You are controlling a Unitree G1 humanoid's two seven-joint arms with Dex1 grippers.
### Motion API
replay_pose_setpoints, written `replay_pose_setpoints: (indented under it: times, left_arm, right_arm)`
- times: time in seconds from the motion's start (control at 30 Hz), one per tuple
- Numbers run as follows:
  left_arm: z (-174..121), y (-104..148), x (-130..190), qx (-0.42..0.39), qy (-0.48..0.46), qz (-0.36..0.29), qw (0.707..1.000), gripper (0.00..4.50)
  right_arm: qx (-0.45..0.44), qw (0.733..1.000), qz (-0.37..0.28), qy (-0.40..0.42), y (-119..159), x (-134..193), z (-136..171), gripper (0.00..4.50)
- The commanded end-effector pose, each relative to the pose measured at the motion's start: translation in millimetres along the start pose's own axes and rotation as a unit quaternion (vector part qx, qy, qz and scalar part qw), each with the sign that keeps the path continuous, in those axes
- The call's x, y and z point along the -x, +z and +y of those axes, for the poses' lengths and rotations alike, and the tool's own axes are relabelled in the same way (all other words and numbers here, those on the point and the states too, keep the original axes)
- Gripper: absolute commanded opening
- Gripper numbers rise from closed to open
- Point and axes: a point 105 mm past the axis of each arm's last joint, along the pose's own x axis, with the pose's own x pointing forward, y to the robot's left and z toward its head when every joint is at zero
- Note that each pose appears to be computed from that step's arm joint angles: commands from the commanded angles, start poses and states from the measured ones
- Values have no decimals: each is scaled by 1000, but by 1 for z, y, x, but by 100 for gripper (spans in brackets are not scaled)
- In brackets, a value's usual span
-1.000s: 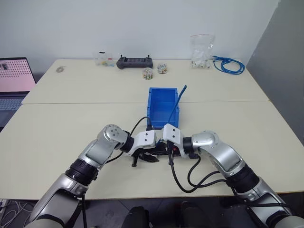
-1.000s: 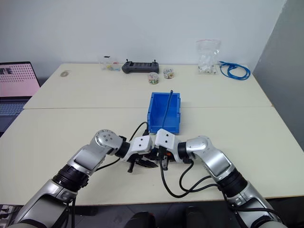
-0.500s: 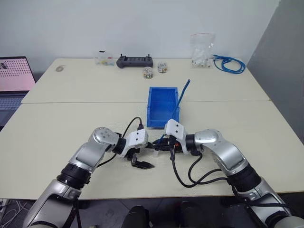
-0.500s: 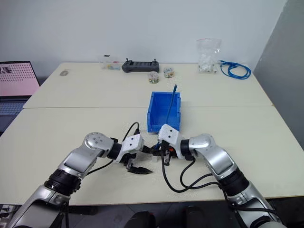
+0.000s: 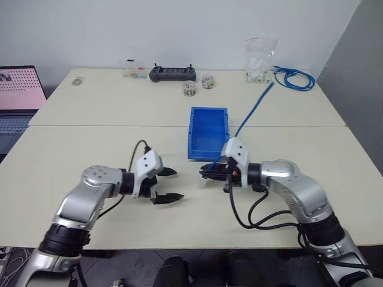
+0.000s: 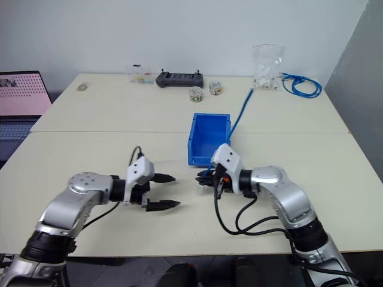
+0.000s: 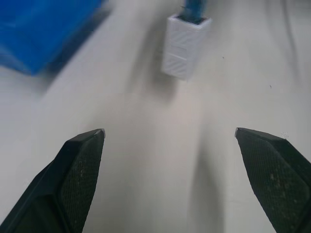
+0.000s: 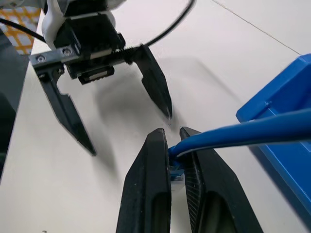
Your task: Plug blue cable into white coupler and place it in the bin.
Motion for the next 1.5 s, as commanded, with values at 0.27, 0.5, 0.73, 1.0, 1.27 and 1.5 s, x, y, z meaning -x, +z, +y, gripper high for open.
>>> replay_pose_setpoints:
  times: [0.27, 0.5, 0.73, 1.0, 1.27, 1.5]
  left_arm:
    - [19, 63, 18, -27, 140, -85, 986, 450]
    - [14, 103, 6, -36, 108, -134, 984, 450]
    - [19, 116, -7, -60, 101, -134, 984, 450]
    - [22, 121, -14, -65, 101, -140, 983, 450]
    - [27, 122, -16, -64, 103, -140, 983, 450]
    - [30, 122, -15, -57, 107, -148, 981, 450]
  right_arm:
    - [-44, 985, -139, -93, 84, 26, -47, 10]
    - [-70, 980, -135, -127, 94, -6, -95, 10]
    - [-47, 990, -58, -120, 85, -24, -127, 87]
    - [-1, 993, -8, -114, 92, 14, -150, 287]
    - [101, 984, 92, -115, 72, 65, -160, 447]
    - [187, 957, 204, -89, 30, 108, -152, 447]
